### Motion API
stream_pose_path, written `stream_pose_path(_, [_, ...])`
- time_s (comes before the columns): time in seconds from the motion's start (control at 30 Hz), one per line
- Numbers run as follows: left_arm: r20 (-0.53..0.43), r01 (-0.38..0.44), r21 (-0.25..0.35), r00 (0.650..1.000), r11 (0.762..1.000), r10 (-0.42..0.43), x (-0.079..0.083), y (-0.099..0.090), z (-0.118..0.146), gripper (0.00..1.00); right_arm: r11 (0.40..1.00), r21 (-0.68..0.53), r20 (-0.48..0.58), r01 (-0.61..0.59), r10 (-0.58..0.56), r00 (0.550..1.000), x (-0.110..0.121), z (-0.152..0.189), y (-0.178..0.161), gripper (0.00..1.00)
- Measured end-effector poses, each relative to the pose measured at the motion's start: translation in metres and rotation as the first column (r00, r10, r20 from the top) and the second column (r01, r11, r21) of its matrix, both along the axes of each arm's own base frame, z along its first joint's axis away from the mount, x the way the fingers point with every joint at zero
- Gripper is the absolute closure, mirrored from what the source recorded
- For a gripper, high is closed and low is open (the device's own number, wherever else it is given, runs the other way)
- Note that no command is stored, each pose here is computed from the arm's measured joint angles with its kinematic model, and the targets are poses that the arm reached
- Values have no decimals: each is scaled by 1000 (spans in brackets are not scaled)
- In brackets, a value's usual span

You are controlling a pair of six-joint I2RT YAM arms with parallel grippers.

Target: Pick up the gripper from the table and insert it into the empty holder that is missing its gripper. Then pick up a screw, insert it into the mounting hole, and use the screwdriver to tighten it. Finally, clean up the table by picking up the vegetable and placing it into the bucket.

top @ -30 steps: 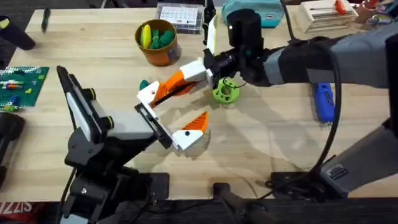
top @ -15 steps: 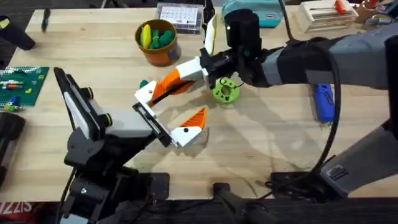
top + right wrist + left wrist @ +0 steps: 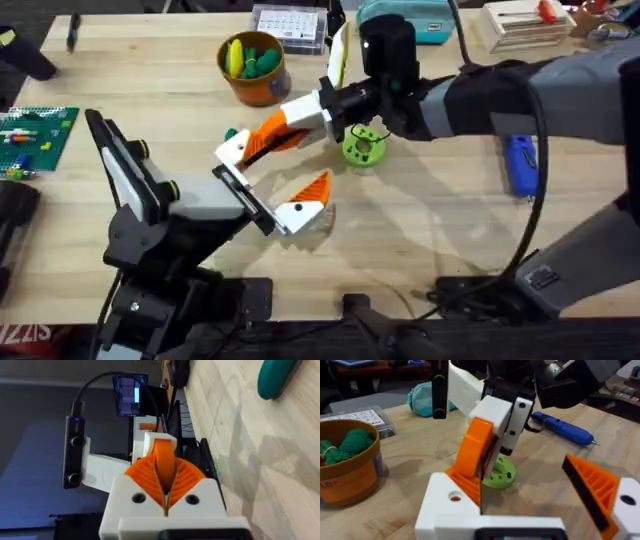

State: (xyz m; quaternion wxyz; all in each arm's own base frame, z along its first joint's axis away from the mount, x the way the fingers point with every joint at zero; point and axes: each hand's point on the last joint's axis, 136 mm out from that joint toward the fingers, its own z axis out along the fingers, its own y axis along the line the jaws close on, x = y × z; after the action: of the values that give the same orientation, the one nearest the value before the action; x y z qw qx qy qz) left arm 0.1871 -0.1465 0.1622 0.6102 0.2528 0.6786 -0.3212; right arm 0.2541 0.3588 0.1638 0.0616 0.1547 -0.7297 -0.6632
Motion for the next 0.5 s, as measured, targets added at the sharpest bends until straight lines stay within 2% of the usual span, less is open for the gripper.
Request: stream_pose_path(0.5, [-11,-21,-3,1000,1000,21,3,3,-1,14,1000,-3,45,25,-25,999,2,-2,5,982])
